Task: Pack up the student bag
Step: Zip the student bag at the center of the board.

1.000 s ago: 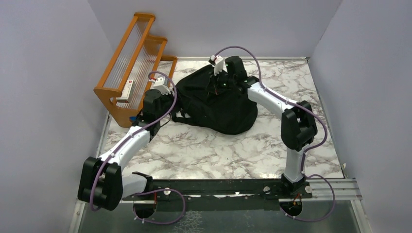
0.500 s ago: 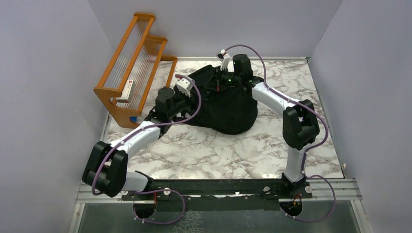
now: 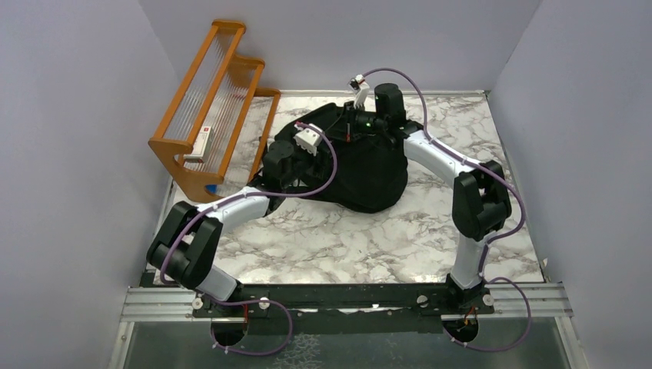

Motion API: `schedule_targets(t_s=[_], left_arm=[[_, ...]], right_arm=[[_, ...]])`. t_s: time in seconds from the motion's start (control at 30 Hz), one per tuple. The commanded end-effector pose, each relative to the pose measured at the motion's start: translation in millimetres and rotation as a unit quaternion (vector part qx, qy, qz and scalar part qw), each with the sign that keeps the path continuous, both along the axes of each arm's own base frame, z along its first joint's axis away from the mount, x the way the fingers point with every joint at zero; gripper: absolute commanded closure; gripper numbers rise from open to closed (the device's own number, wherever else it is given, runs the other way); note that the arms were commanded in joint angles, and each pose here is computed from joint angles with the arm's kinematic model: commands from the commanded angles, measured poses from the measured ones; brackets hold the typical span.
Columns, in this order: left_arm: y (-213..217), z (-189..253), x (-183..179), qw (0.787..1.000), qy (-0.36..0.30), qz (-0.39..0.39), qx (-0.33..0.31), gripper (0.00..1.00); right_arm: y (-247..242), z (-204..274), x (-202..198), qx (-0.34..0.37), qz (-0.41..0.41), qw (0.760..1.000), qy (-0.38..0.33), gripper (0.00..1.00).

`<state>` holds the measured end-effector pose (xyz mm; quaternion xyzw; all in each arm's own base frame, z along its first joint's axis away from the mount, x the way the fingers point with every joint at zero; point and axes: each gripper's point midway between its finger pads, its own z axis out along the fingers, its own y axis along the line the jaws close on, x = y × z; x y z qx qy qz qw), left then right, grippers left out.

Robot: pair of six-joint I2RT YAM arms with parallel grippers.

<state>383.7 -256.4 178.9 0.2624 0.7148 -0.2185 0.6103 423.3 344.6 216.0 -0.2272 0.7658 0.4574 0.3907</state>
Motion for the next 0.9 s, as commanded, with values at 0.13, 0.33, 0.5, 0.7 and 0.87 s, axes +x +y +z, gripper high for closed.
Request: schedule_targets(t_s=[0.13,0.33,0.5,0.7,0.87], left_arm=[[-4,26,24,0.999,-0.037,0.026,-0.019,0.34],[-16,37,18,0.998,-0.042,-0.008,-0.039,0.33],[-9,26,25,0.999,-0.038,0.018,-0.027,0.38],[-8,8,26,0.999,-0.02,0.023,-0.019,0.55],[-5,-5,17,1.0,-0.004,0.019,-0.015,0.87]], right_arm=[[3,52,-13,0.054,0.035,0.997,-0.05,0.99],[3,44,-14,0.05,0.034,0.997,-0.042,0.99],[4,44,-16,0.053,0.037,0.997,-0.04,0.99],[2,47,-14,0.052,0.028,0.997,-0.044,0.99],[-5,44,-4,0.043,-0.004,0.998,-0.051,0.99]])
